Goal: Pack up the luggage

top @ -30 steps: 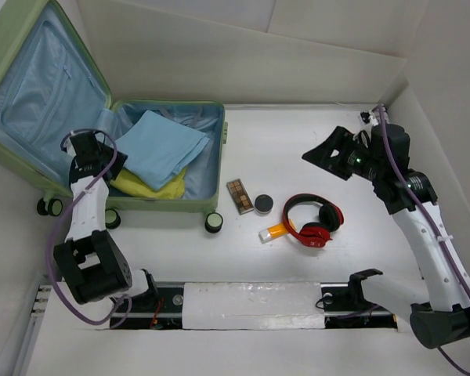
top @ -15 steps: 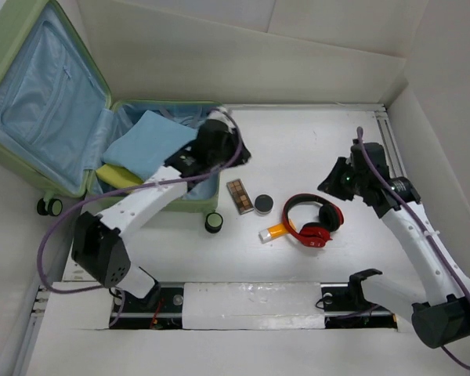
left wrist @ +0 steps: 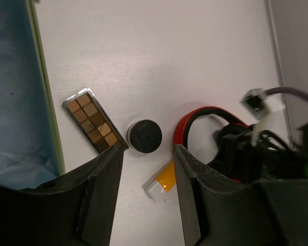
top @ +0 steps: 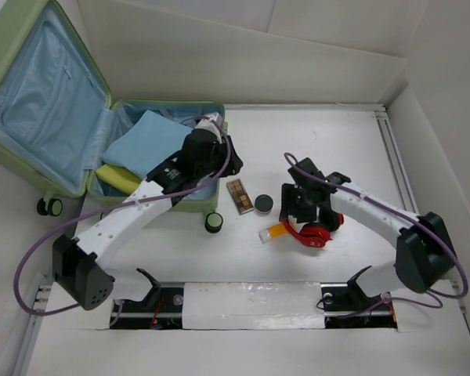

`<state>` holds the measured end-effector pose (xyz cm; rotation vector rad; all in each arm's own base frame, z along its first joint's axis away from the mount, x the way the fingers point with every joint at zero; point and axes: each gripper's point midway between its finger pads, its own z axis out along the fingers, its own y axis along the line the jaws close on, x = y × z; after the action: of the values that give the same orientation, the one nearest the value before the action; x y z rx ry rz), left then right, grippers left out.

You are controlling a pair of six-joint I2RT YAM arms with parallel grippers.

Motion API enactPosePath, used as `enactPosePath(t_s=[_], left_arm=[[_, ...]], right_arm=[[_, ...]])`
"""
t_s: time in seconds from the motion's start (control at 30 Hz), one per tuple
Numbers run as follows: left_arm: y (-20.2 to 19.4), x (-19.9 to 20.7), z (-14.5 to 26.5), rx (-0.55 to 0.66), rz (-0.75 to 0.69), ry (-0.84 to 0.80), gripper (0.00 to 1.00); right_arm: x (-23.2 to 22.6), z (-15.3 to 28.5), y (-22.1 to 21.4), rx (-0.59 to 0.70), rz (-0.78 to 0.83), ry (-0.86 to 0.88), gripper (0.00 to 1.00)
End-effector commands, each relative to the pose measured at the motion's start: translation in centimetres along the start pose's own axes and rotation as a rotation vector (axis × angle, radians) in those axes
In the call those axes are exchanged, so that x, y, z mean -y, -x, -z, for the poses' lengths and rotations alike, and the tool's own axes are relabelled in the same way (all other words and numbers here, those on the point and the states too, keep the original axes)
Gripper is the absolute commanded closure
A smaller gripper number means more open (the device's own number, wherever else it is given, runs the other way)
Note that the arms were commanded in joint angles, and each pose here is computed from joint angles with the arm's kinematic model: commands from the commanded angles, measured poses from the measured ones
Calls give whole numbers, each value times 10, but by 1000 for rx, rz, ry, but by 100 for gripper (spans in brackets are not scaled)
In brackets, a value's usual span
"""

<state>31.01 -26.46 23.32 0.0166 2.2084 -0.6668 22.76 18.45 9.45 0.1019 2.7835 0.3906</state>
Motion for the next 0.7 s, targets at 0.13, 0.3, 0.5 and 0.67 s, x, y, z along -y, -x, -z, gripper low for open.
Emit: enactPosePath(t_s=[0.13,0.3,0.5,0.67], left_arm=[[61,7,55,188,3,-27,58],[91,13,75,256,13,-55,57],[145,45,109,371,-18,-143,55],[188,80,149,483,-22,-256,55]], right_arm=[[-3,-41,12,5,44,-90,42],[8,-55,21,35,17,-150,68],[13,4,68,224,-11,-233,94],[-4,78,104,381,-37,-186,100]])
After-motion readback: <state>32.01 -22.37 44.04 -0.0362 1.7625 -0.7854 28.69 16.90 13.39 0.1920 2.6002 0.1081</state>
